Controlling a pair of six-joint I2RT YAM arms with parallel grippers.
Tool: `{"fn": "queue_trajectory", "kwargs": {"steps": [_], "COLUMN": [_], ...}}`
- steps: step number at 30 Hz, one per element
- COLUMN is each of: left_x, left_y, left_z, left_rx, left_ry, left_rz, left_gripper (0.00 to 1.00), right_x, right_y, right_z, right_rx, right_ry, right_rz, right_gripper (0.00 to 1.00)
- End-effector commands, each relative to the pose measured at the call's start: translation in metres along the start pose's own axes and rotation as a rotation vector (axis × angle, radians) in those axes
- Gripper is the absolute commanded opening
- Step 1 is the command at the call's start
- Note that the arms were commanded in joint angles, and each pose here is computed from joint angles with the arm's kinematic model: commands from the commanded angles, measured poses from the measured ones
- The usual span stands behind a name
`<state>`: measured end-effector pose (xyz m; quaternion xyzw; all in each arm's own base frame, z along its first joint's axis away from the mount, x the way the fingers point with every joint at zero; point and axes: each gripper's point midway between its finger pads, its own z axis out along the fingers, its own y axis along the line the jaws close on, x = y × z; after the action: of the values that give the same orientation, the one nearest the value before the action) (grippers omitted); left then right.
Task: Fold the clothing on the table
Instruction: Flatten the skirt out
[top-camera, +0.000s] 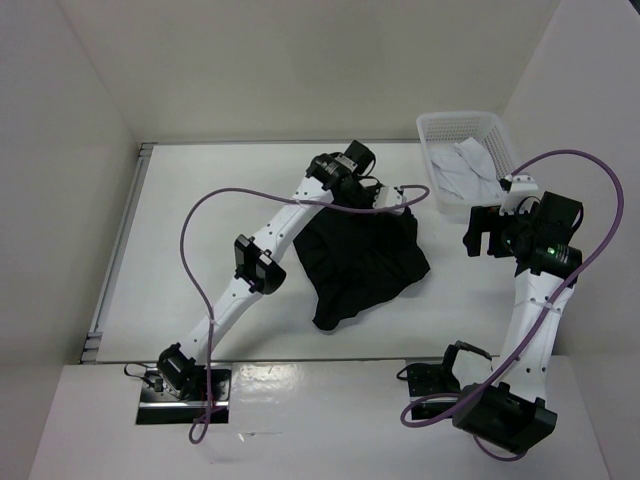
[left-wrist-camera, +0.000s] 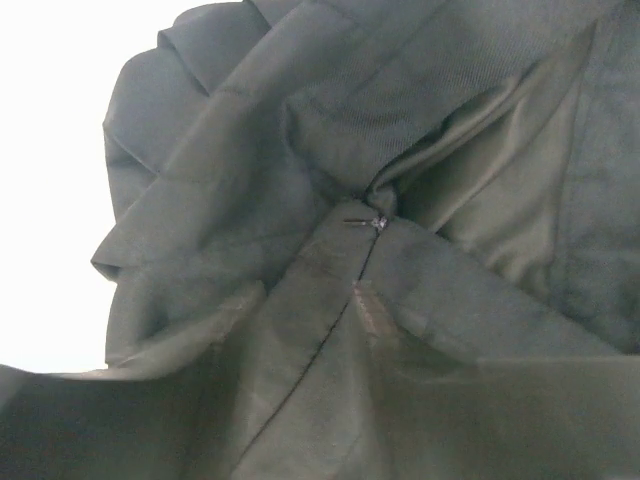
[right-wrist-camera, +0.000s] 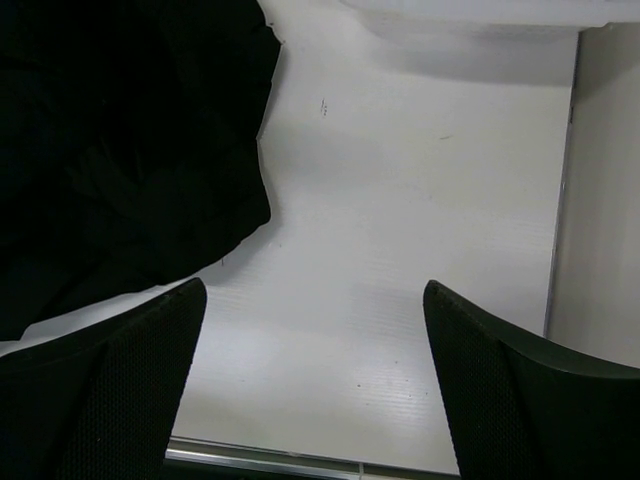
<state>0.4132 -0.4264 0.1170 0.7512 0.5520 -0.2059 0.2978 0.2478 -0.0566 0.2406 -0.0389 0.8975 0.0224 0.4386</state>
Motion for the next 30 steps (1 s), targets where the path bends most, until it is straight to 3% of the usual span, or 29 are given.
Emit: {"fn": "queue_trajectory", "kwargs": {"steps": [1,3,5,15,30], "left_x": [-0.022,-0.022,-0.017,-0.007,0.004], "left_y": [-0.005,-0.002,-0.001,-0.053,-0.039], "left_z": [-0.021,-0.025,-0.023,0.007,0.012], "left_rx": [-0.009,-0.027,-0.04,0.171,0.136], "left_ry": [-0.04,-0.027,0.025,0.16,0.214], "left_rz": [-0.052,-0.048,-0.009,0.289,0.338], "left_gripper": [0.6,0.73,0.74,0.71,0.63], "right_x": [-0.004,-0.004,-0.004,-0.005,-0.005], "right_y": [0.005,0.005,0.007,0.007,0.007], "right_z": [-0.007,-0.007,-0.007,-0.009,-0.009], "right_rx": [-0.013,-0.013,-0.021,-0.018,-0.018], "right_ry": [-0.029,-0.029,-0.032,-0.04,-0.04], "right_rz": [-0.005,-0.005,-0.005,-0.009,-0.009], "right_gripper": [0.93,0.93,0.93,0.93,0.93]}}
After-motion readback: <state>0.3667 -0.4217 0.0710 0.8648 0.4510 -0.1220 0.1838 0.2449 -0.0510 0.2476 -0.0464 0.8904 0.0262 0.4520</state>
